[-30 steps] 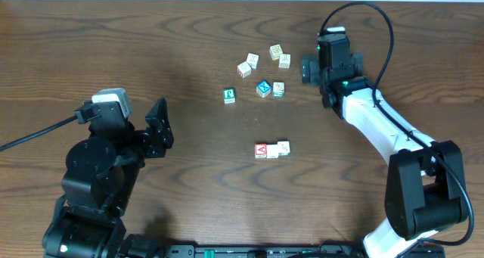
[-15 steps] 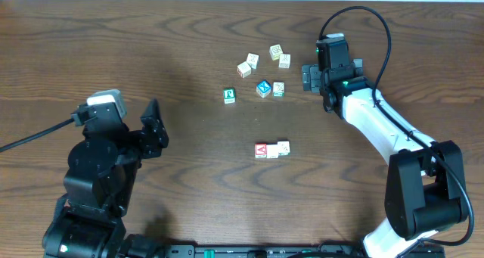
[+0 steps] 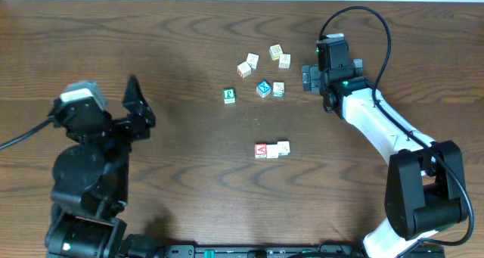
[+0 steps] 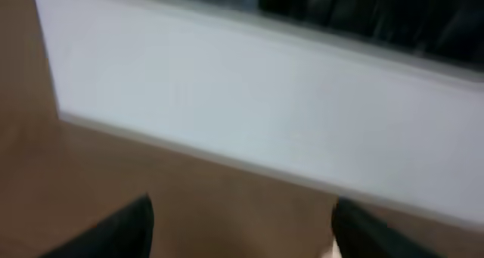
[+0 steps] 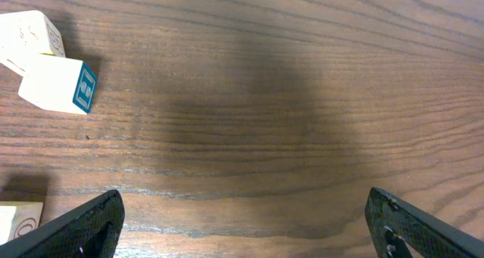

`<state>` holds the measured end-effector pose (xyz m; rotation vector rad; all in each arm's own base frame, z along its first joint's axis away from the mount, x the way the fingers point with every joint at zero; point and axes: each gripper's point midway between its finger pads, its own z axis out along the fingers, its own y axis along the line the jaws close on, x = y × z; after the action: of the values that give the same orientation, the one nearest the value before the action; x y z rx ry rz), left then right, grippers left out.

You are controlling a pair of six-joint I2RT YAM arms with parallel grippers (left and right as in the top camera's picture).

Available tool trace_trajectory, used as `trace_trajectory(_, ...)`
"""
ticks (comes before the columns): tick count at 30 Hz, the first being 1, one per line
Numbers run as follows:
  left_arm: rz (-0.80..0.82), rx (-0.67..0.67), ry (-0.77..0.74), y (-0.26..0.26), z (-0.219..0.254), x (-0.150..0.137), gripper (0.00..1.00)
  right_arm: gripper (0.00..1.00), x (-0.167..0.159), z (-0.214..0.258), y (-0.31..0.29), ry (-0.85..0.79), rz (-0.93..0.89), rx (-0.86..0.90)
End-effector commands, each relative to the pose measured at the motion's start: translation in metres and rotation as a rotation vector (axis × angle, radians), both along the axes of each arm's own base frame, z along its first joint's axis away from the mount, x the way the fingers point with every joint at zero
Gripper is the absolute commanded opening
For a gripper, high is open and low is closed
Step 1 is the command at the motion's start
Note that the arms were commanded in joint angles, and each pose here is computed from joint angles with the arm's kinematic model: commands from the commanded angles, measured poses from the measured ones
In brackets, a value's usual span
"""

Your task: Lift 3 blocks

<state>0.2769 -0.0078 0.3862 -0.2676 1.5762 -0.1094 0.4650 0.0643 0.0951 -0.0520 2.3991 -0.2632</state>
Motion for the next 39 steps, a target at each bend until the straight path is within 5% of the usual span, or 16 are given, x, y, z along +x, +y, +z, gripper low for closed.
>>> trace_trajectory(1,-0.038,0.106,-0.096,-0.002,0.002,-0.001,0.76,0.99,0.004,0.014,-0.004,-0.032,-0.005,-0.009)
trace_trajectory(7,-0.069,0.224,-0.286,-0.001,-0.009,-0.023,0.76,0.99,0.004,0.014,-0.004,-0.032,-0.005,-0.009)
trace_trajectory(16,-0.017,0.250,-0.239,0.019,-0.095,-0.038,0.76,0.99,0.004,0.014,-0.004,-0.032,-0.005,-0.009)
trace_trajectory(39,0.071,0.240,-0.017,0.041,-0.206,-0.033,0.76,0.99,0.004,0.014,-0.004,-0.032,-0.005,-0.009)
